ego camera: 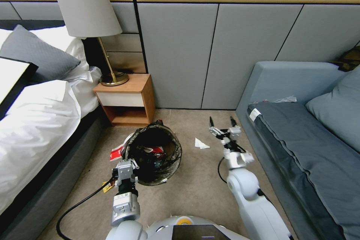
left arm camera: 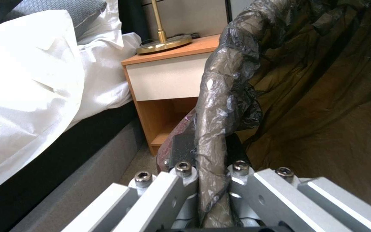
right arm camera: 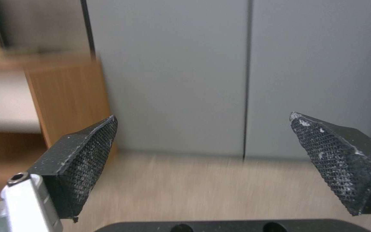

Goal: Pick up the trash bin, then pick up the garbage from the floor and place it into the trash bin.

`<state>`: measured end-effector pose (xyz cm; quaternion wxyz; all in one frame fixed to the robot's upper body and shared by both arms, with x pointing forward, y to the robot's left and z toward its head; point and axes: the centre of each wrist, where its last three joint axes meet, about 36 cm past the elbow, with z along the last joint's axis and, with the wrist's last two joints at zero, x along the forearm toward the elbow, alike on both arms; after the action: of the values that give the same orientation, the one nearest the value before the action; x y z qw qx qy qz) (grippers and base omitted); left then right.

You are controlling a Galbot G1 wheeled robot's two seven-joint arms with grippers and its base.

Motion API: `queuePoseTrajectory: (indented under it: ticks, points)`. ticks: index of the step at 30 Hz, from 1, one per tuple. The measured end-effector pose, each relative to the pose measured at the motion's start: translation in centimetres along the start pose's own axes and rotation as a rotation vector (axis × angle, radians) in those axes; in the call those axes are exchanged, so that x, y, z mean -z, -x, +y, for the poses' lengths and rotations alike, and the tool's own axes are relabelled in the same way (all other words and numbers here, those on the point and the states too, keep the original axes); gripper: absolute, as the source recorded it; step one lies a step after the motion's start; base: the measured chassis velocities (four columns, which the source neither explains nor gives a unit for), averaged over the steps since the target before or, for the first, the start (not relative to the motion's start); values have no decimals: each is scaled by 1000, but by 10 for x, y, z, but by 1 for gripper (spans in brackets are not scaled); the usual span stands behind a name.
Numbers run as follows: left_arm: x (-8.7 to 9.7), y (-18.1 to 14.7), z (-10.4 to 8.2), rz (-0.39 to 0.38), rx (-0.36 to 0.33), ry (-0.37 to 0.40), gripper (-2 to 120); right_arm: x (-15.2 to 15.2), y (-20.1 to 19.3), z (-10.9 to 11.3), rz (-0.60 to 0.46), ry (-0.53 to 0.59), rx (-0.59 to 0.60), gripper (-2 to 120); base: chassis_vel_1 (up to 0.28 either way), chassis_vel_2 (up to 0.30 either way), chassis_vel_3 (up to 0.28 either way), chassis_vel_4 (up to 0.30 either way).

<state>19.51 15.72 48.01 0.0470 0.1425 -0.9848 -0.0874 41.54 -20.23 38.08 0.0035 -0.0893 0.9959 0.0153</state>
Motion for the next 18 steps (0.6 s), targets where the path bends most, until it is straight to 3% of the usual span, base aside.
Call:
queuePoseTrajectory:
  ticks: [3,5,8,18]
  points:
    - [-1,0,1,0,0,9,0,-36,17,2,135,-15,39,100,0,0,0,0]
    - [-1,0,1,0,-1,9,0,-42,20,2,155,-17,42,100,0,0,0,0]
    - [-2,-1,0,2,-6,11,0,-74,28,4,256,-41,61,100,0,0,0,0]
    - [-3,-1,-1,4,-14,15,0,-130,40,-4,398,-113,76,100,0,0,0,0]
